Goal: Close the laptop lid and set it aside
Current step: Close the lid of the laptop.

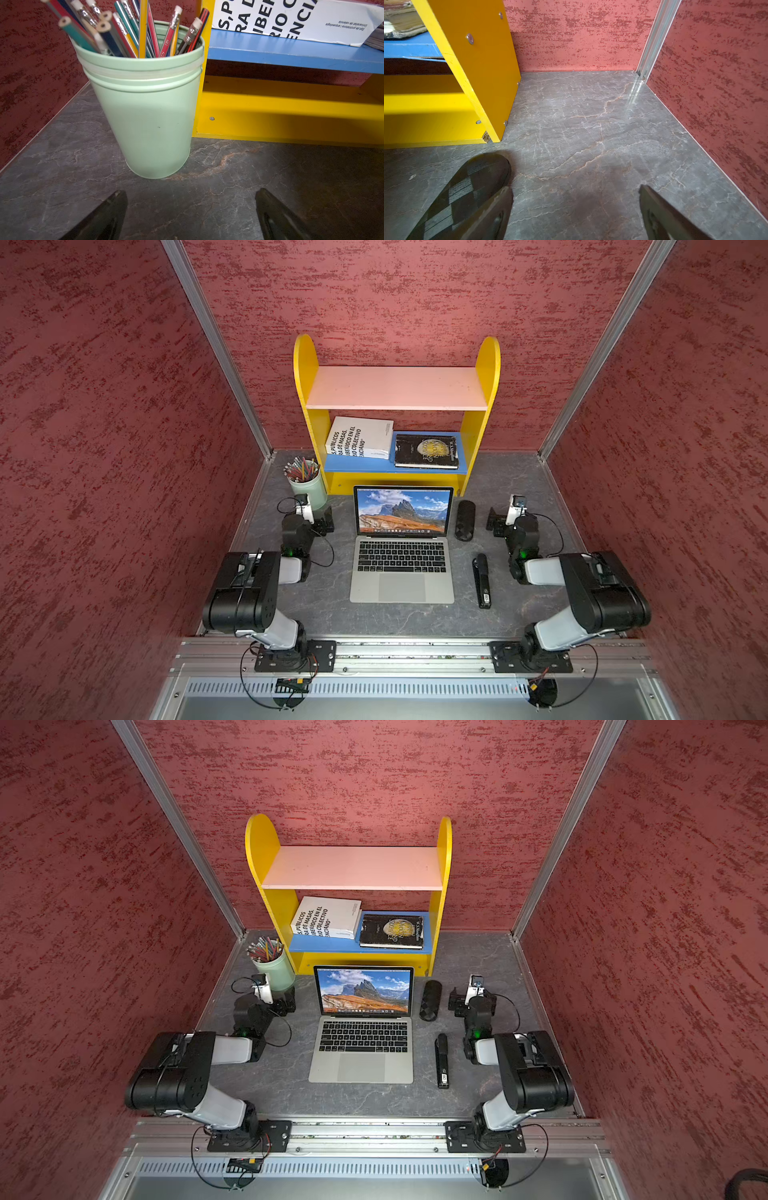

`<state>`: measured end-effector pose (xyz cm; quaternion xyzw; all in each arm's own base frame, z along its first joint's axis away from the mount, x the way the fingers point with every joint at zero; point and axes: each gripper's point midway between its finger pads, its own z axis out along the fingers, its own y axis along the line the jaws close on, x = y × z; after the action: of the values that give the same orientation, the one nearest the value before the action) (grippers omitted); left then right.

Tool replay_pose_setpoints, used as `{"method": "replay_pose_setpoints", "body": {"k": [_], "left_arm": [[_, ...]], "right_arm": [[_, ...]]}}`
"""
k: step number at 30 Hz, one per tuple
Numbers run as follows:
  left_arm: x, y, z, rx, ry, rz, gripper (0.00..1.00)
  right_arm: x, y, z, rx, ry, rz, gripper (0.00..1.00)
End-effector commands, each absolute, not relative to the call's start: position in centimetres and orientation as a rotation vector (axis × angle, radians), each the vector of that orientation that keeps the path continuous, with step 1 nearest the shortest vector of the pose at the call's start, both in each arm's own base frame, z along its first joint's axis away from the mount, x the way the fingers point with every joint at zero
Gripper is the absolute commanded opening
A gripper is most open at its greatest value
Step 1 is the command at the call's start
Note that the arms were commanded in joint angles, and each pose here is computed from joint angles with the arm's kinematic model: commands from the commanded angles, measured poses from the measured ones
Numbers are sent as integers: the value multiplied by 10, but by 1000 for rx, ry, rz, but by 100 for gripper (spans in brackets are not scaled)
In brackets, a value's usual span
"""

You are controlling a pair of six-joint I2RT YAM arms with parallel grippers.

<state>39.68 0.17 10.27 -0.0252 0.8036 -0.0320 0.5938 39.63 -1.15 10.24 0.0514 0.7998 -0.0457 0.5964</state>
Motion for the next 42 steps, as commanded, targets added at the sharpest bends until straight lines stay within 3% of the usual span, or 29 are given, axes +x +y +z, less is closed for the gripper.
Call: {"method": "replay_pose_setpoints", "body": {"k": [1,21,29,36,40,42], "left_arm": [[401,2,114,-48,1831,-62,100],[401,0,117,-38,1845,-60,100],[383,-7,163,-63,1801,20,100],[354,4,196,-409,1793,-189,100],[329,27,185,-779,1824,-360,100],[326,21,186,-787,1835,-487,100]], "right_arm": [[402,-8,118,119,1805,-80,99],[398,-6,129,108,1792,-73,98],[389,-16,166,307,1898,-22,98],[382,12,194,396,1979,254,99],[352,-4,185,774,2048,297,98],[350,7,188,714,2091,346,98]]}}
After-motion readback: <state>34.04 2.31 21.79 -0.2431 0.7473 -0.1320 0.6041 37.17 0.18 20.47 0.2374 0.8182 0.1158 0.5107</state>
